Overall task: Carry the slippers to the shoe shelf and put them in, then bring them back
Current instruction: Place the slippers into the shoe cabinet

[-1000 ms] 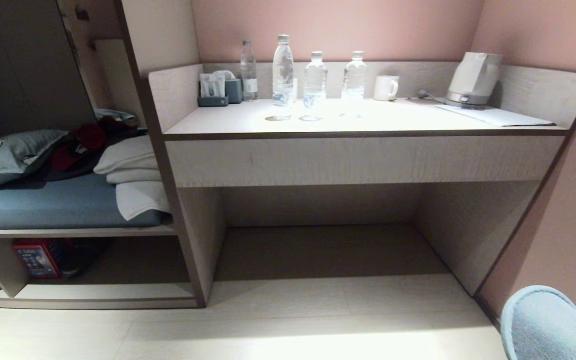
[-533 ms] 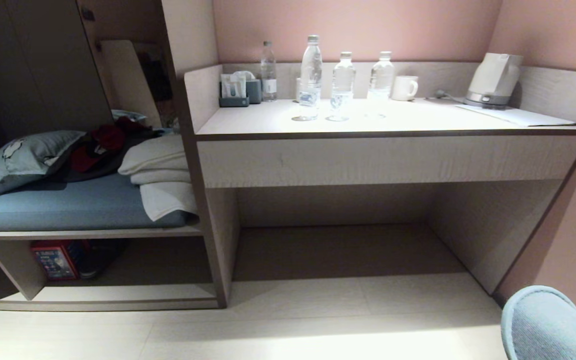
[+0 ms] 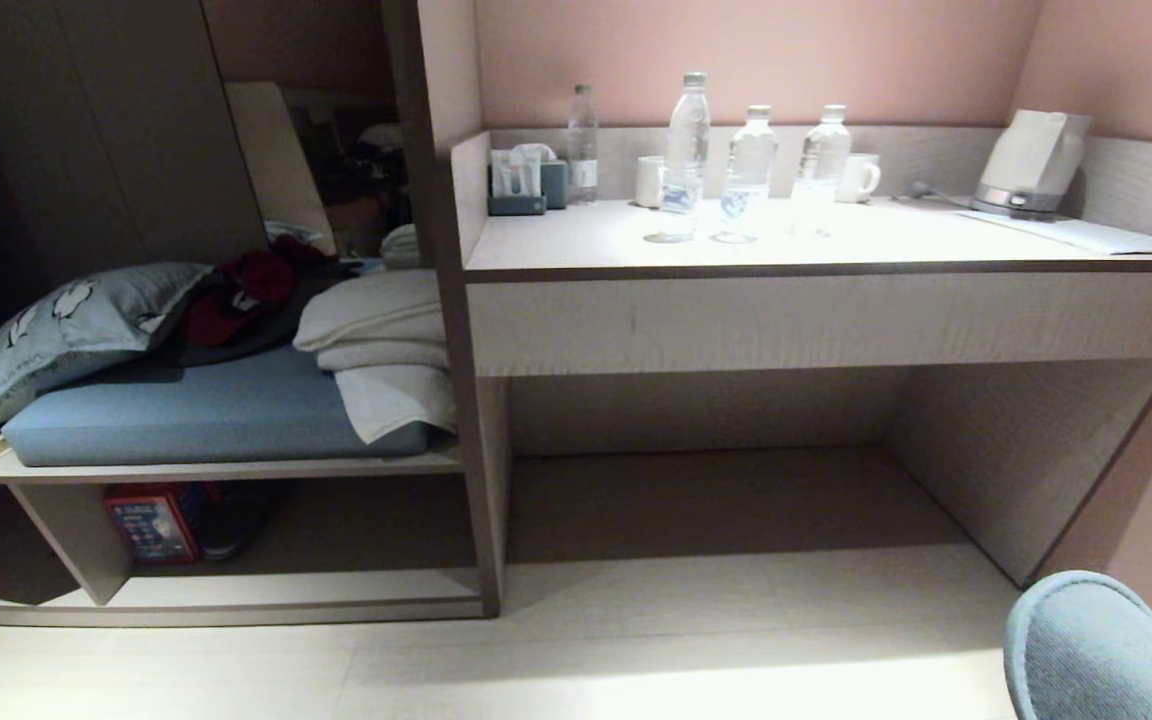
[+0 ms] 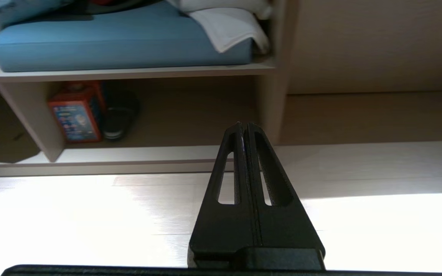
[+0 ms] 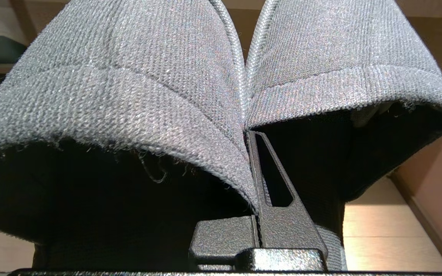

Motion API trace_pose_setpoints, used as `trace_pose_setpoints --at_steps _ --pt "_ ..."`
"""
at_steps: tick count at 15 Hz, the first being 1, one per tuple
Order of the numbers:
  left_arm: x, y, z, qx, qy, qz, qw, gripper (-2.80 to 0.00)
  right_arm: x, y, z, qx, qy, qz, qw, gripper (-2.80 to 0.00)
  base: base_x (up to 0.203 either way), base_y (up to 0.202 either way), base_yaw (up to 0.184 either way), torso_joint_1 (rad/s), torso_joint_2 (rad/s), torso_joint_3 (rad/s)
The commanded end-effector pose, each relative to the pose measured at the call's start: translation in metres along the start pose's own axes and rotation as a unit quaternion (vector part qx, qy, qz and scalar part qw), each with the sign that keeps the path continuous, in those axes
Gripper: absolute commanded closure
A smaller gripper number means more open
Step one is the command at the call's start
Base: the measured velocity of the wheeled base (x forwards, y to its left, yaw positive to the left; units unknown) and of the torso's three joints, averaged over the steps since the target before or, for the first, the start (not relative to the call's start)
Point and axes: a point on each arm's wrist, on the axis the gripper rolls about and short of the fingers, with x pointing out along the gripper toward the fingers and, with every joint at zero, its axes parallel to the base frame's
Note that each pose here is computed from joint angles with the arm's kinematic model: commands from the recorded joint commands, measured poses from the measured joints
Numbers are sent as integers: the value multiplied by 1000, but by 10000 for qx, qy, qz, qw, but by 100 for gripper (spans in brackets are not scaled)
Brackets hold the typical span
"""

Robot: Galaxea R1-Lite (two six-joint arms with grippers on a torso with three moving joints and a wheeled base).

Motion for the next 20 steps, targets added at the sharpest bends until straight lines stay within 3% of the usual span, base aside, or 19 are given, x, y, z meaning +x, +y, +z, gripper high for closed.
trace_pose_setpoints --at_steps 1,20 --pt "0 0 0 -3 -6 0 10000 0 0 0 0 -1 8 4 10000 0 0 196 -4 -2 2 -2" --pt "0 0 0 -3 2 0 10000 0 0 0 0 -1 8 4 10000 0 0 196 -1 2 3 2"
